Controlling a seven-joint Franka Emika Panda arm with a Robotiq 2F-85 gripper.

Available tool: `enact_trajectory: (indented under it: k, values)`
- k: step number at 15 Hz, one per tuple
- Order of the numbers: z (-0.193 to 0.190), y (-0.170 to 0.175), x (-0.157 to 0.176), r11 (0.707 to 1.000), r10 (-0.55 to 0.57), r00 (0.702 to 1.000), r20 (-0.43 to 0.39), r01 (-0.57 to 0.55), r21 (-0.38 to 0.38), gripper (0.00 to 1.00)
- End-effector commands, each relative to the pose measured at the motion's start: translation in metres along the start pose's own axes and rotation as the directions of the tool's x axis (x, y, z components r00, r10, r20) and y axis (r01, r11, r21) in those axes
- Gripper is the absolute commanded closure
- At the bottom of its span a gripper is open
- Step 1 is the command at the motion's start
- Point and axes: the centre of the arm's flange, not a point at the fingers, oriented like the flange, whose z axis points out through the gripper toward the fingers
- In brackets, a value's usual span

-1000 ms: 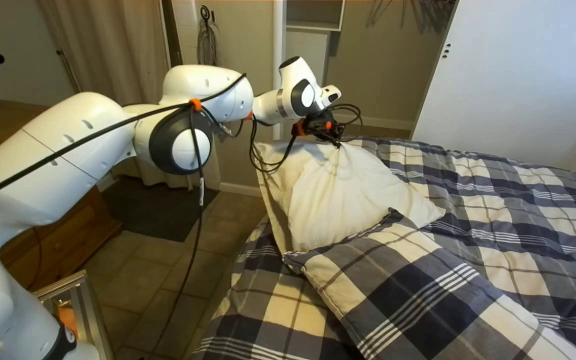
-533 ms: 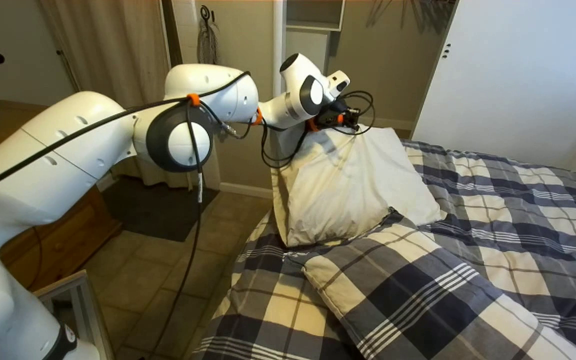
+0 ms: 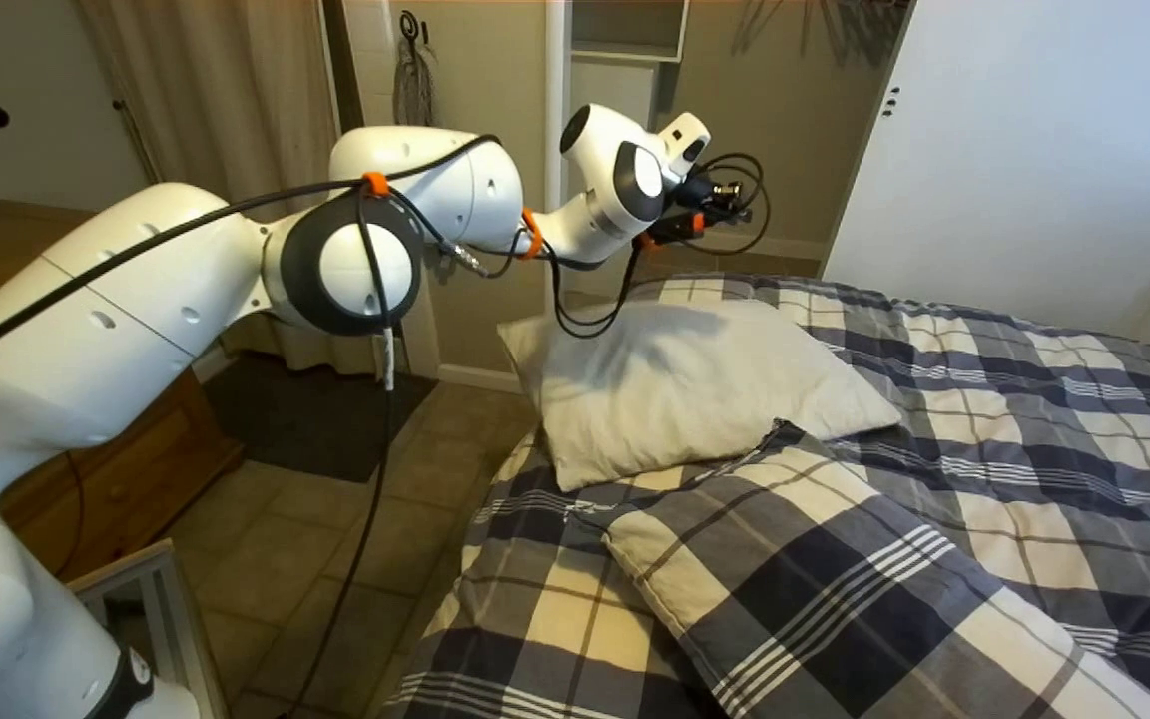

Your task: Move the top pillow to the right, then move the white pillow to the left

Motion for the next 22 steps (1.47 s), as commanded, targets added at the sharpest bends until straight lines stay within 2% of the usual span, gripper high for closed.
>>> enact_trajectory:
  k: [1,3,6,8,11,12,13,14,16,18,22]
  values:
    - [-0.027,-0.002,0.003,0.999,0.041,0.997,-0.069,-0.039,0.025,0.37]
    - [-0.034,-0.004,0.004,0.991,0.104,0.994,-0.024,-0.101,0.090,0.23]
    - [-0.046,-0.020,0.008,0.964,0.183,0.983,-0.027,-0.174,0.202,0.02]
    - [-0.056,-0.038,0.010,0.935,0.239,0.971,-0.028,-0.222,0.277,0.00]
    - [-0.068,-0.062,0.005,0.893,0.293,0.955,0.039,-0.288,0.346,0.00]
    - [-0.071,-0.070,0.000,0.882,0.302,0.949,0.096,-0.316,0.351,0.00]
    - [-0.074,-0.077,-0.009,0.889,0.293,0.942,0.164,-0.332,0.314,0.00]
    - [-0.074,-0.081,-0.018,0.904,0.281,0.939,0.199,-0.329,0.274,0.00]
    - [-0.074,-0.086,-0.030,0.898,0.275,0.913,0.300,-0.356,0.259,0.00]
    - [-0.077,-0.092,-0.041,0.887,0.276,0.876,0.396,-0.391,0.247,0.00]
    - [-0.099,-0.106,-0.056,0.877,0.257,0.779,0.572,-0.437,0.200,0.00]
